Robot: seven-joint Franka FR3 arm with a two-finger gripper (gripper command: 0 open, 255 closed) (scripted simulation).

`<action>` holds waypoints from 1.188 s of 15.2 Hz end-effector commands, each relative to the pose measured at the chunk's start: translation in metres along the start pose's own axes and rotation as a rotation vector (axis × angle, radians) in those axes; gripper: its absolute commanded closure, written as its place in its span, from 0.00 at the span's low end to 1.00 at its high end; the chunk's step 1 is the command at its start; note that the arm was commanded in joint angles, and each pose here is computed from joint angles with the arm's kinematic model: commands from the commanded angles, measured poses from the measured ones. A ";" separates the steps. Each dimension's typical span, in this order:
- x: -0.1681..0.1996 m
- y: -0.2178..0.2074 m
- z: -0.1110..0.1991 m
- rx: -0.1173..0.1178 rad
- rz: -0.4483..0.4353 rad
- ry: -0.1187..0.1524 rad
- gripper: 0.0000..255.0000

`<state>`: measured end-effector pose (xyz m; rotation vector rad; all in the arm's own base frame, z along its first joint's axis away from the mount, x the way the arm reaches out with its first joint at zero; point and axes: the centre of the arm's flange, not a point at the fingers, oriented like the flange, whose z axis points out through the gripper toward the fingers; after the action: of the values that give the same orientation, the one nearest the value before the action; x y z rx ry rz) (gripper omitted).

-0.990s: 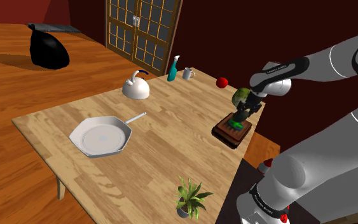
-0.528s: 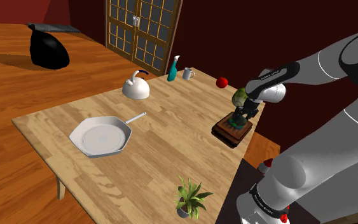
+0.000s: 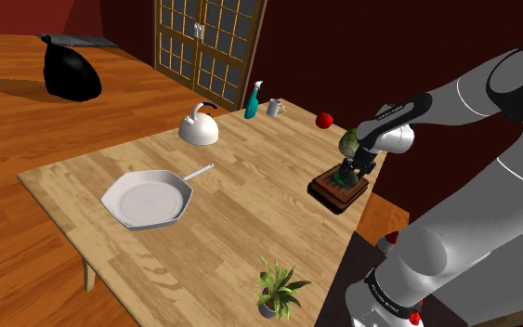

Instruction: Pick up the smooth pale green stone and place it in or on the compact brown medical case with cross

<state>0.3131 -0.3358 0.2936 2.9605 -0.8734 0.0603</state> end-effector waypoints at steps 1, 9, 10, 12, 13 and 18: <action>0.000 -0.001 0.001 0.000 -0.001 -0.002 1.00; 0.000 -0.001 -0.025 0.000 -0.001 -0.002 0.00; 0.000 -0.001 -0.039 0.000 -0.001 -0.002 0.00; 0.000 -0.001 -0.049 0.000 -0.001 -0.002 0.00; 0.000 -0.001 -0.049 0.000 -0.001 -0.002 0.00; 0.000 -0.001 -0.049 0.000 -0.001 -0.002 0.00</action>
<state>0.3123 -0.3321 0.3424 2.9616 -0.8716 0.0573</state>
